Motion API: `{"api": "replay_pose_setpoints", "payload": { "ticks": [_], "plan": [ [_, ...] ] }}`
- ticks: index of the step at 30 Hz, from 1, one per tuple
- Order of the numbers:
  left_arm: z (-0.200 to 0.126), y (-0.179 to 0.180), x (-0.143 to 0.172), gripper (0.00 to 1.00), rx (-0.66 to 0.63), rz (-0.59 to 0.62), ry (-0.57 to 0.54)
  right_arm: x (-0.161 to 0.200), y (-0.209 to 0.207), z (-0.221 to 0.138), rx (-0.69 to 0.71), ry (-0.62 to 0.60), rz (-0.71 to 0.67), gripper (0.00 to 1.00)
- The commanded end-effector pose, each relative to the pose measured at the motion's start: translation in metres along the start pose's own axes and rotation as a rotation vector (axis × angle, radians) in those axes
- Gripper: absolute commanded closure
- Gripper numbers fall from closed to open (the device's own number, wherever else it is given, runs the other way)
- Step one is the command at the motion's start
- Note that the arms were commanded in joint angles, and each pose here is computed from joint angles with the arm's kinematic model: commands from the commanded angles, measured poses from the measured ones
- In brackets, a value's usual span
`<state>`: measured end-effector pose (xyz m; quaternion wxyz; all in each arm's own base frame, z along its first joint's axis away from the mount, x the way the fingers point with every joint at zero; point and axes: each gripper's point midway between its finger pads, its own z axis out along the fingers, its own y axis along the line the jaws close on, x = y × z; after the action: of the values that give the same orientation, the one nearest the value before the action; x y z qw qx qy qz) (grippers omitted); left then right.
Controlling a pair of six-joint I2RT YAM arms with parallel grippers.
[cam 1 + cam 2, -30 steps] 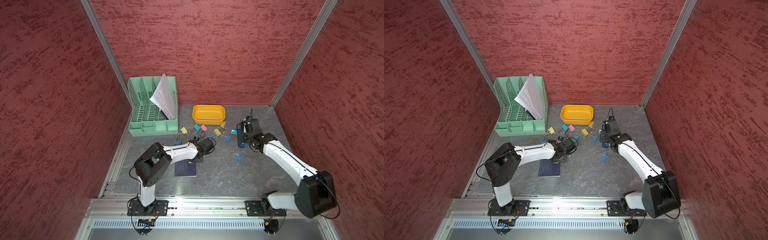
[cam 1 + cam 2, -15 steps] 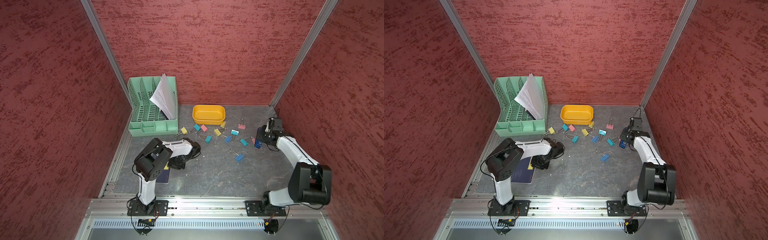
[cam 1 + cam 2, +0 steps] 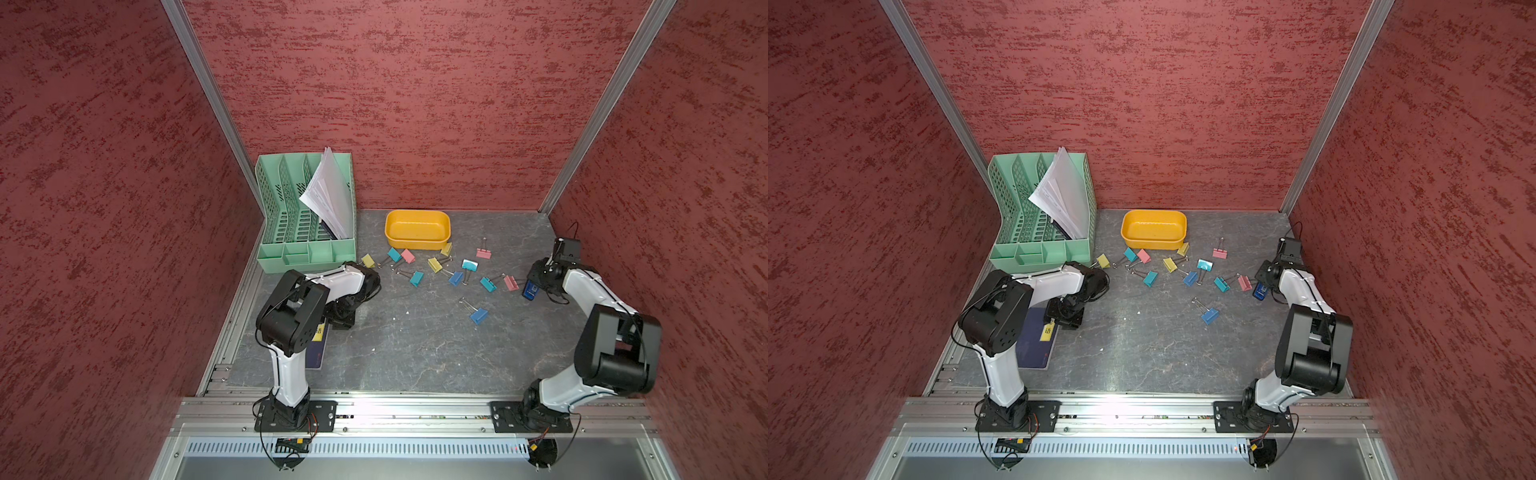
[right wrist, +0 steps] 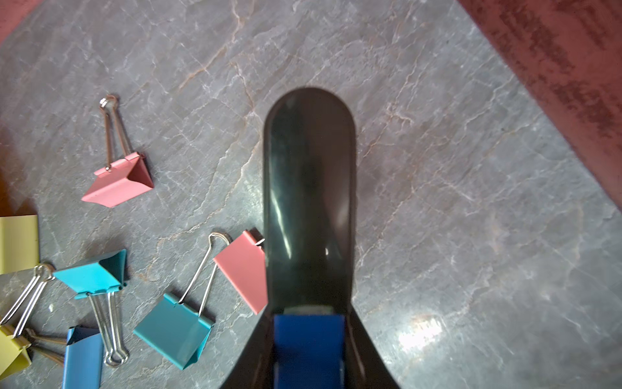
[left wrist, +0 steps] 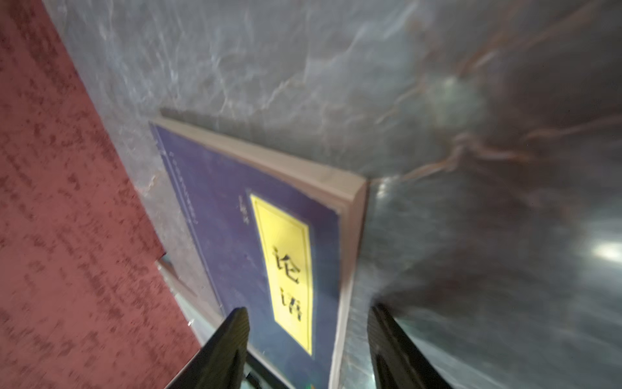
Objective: Put the binder clips in the storage box
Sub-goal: Place the distractor at the center of the board, then pick up the storage box at the center of the board.
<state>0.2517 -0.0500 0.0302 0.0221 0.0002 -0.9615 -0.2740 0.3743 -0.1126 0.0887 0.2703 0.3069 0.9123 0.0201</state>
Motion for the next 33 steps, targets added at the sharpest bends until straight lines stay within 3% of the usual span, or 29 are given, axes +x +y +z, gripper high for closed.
{"api": "replay_pose_setpoints", "payload": {
  "ticks": [1,3,12,15,17,21,26,30,33],
  "plan": [
    [-0.015,-0.018,-0.043,0.3,0.191,-0.112,-0.184,-0.035,-0.01,0.0,0.02,-0.098,0.046,0.7],
    [-0.027,-0.016,-0.052,0.25,0.238,-0.138,-0.236,-0.038,-0.02,0.001,0.046,-0.1,0.067,0.72],
    [-0.083,-0.026,-0.079,0.21,0.469,-0.179,-0.403,-0.045,-0.053,0.015,0.128,-0.106,0.131,0.7],
    [-0.105,-0.029,-0.087,0.19,0.559,-0.186,-0.459,-0.039,-0.061,0.028,0.164,-0.07,0.127,0.58],
    [-0.12,-0.028,-0.094,0.19,0.624,-0.21,-0.496,-0.037,-0.06,0.031,0.16,-0.059,0.125,0.4],
    [-0.157,-0.023,-0.115,0.17,0.735,-0.24,-0.576,-0.047,-0.052,0.012,0.122,-0.105,0.12,0.25],
    [-0.211,-0.027,-0.164,0.13,0.819,-0.203,-0.683,-0.065,0.034,-0.049,-0.083,-0.258,-0.036,0.13],
    [-0.223,-0.037,-0.222,0.11,0.861,-0.196,-0.68,-0.059,0.149,-0.071,-0.291,-0.222,-0.216,0.13],
    [-0.22,-0.044,-0.26,0.11,0.823,-0.192,-0.696,-0.046,0.223,-0.064,-0.398,-0.145,-0.32,0.14]
  ]
}}
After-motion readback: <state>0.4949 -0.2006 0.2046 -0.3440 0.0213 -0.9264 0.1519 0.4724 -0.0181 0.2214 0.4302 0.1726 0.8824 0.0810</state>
